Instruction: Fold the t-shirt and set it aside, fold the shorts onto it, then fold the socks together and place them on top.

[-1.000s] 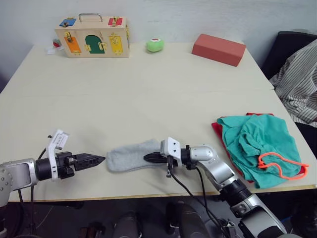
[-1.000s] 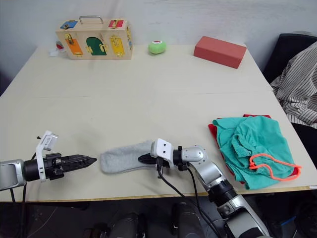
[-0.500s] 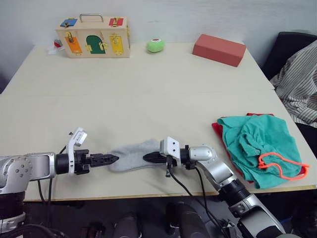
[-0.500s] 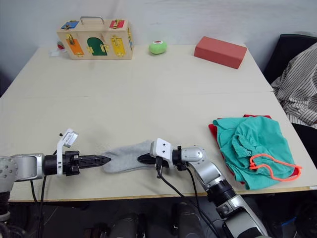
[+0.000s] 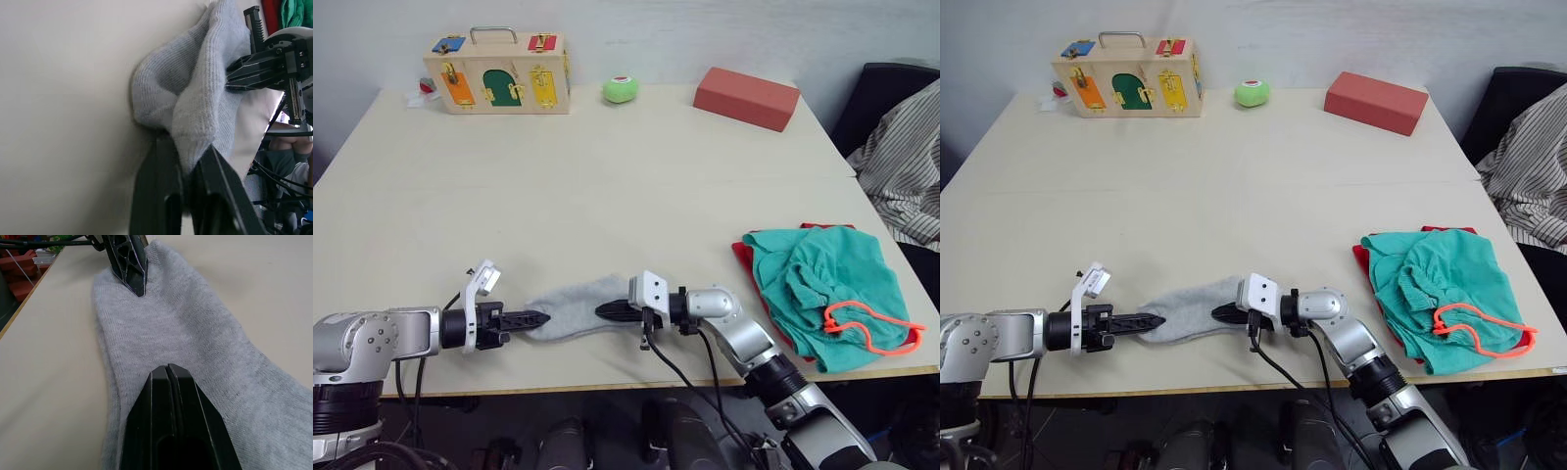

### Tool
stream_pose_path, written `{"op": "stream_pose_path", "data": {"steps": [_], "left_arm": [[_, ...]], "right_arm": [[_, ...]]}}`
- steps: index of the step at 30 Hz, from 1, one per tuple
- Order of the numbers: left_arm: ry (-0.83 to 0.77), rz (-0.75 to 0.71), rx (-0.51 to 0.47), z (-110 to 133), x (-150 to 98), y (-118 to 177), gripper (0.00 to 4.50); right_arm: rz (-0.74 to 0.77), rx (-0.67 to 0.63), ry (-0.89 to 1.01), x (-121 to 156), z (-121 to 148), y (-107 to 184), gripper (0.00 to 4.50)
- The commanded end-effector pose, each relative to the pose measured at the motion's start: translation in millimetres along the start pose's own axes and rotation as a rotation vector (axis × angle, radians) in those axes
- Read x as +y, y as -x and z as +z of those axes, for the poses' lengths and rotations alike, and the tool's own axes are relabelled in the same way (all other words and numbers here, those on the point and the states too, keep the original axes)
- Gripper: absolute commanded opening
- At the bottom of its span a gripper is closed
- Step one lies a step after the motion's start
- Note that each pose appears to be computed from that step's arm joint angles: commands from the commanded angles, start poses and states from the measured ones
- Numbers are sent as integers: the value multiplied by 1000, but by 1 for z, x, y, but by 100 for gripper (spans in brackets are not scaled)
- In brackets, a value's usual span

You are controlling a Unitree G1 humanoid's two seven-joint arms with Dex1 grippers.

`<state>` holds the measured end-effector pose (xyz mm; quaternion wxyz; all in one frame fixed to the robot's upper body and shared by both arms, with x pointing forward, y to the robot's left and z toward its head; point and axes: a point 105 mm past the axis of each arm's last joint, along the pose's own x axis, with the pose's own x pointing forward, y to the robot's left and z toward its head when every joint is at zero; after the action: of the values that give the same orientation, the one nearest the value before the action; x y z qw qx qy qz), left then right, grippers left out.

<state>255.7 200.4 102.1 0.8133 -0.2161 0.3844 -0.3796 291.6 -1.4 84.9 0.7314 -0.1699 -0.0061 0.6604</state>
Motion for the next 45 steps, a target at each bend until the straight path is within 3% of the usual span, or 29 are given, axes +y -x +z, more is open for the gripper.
{"op": "stream_pose_path", "data": {"steps": [1, 7, 16, 28, 36, 42, 43, 45], "left_arm": [[-119, -5, -3, 16, -14, 11, 2], [-251, -54, 134, 22, -40, 3, 2], [-355, -150, 199, 37, -66, -41, 2], [-329, -261, 132, 42, -72, -80, 2], [-349, -297, 98, 34, -73, -86, 228], [-380, -357, 79, 27, -79, -87, 422], [-393, -421, 61, 26, -88, -84, 446], [-415, -484, 27, 27, -96, -81, 446]], "right_arm": [[-9, 42, -34, 3, -13, 0, 0], [-13, 49, -38, 2, -14, 0, 0], [-23, 57, -48, 3, -15, 3, 0], [-71, 14, -63, 3, 1, 21, 0], [-157, -9, -106, 10, 14, 45, 0], [-378, 24, -185, 3, 10, 93, 0], [-432, 38, -196, 2, 7, 106, 0], [-516, 66, -210, 0, 1, 126, 0]]}}
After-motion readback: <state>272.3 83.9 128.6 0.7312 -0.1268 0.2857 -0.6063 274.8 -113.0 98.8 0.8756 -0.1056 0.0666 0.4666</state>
